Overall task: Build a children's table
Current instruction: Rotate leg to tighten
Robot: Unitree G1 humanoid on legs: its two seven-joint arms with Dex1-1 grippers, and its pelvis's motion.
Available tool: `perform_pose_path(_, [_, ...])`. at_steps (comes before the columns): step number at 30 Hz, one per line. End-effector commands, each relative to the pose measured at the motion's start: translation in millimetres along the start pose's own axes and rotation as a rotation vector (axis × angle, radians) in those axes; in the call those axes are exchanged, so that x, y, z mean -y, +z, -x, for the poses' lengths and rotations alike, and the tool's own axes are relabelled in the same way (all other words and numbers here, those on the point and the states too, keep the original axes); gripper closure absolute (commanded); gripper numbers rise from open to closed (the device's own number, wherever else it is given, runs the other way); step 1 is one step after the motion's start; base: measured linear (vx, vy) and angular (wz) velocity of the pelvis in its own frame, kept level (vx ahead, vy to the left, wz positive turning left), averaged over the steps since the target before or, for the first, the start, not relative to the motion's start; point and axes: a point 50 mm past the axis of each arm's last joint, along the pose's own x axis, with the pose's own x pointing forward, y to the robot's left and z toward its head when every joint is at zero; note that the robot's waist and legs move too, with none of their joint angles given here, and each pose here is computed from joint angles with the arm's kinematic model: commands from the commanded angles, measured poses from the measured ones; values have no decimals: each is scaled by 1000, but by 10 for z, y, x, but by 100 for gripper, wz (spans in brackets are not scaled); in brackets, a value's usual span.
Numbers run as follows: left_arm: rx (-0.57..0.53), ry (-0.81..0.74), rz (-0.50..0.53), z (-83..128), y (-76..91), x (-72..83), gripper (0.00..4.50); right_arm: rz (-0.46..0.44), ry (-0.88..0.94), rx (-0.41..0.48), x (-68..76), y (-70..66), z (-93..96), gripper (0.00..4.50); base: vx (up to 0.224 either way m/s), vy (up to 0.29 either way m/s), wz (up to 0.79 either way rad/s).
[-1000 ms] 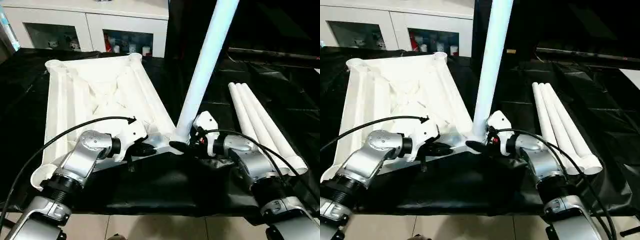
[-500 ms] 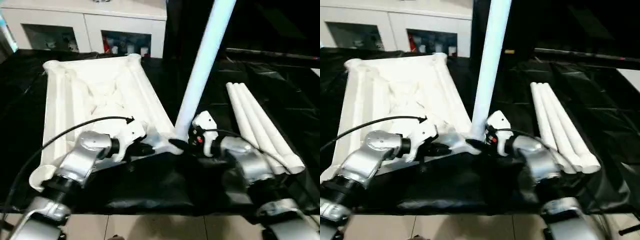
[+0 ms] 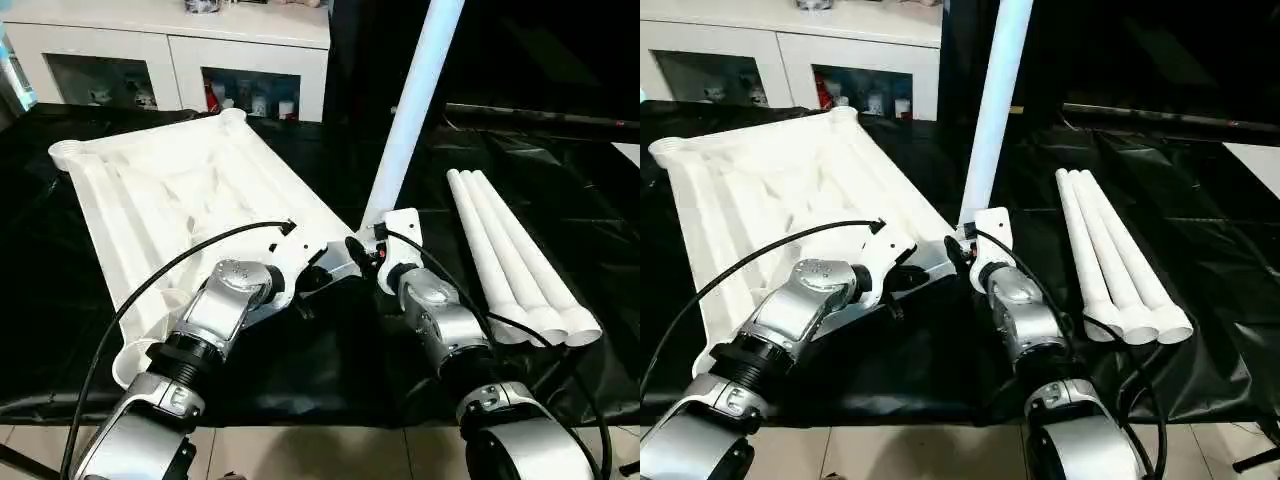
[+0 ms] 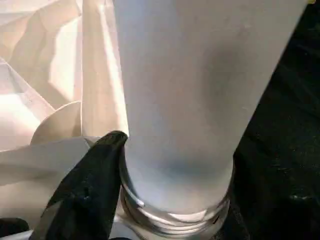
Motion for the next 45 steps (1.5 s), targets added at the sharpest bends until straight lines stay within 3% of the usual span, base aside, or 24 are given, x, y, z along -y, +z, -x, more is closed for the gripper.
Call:
perform_pose_path(1, [-57, 1, 14, -60, -110, 49, 450, -40, 110, -27, -228, -79, -32, 98, 0, 0, 0])
perform_pose_path(5, [-47, -25, 0, 14, -145, 9, 450, -10, 168, 11, -155, 51, -27, 58, 0, 0, 0])
perform_pose_path(10, [-27, -79, -15, 126, -174, -32, 450, 92, 313, 7, 21, 139, 110, 58, 0, 0, 0])
perform_pose_path(15, [-18, -140, -32, 204, -205, -37, 450, 186, 461, -20, 119, 138, 273, 58, 0, 0, 0])
perform_pose_path(16, [1, -237, -71, 283, -221, -4, 450, 252, 569, -55, 192, 119, 407, 58, 0, 0, 0])
perform_pose_path(23, [-23, -424, -97, 487, -285, 62, 450, 323, 680, -110, 307, 146, 584, 58, 0, 0, 0])
perform_pose_path(30, [-30, -410, -99, 523, -313, 29, 450, 327, 702, -122, 317, 155, 606, 58, 0, 0, 0])
perform_pose_path(42, [-37, -406, -92, 531, -336, 31, 450, 301, 704, -142, 294, 90, 604, 164, 0, 0, 0])
perform_pose_path(45, [-39, -389, -88, 511, -342, 29, 450, 269, 673, -144, 275, 45, 579, 172, 0, 0, 0])
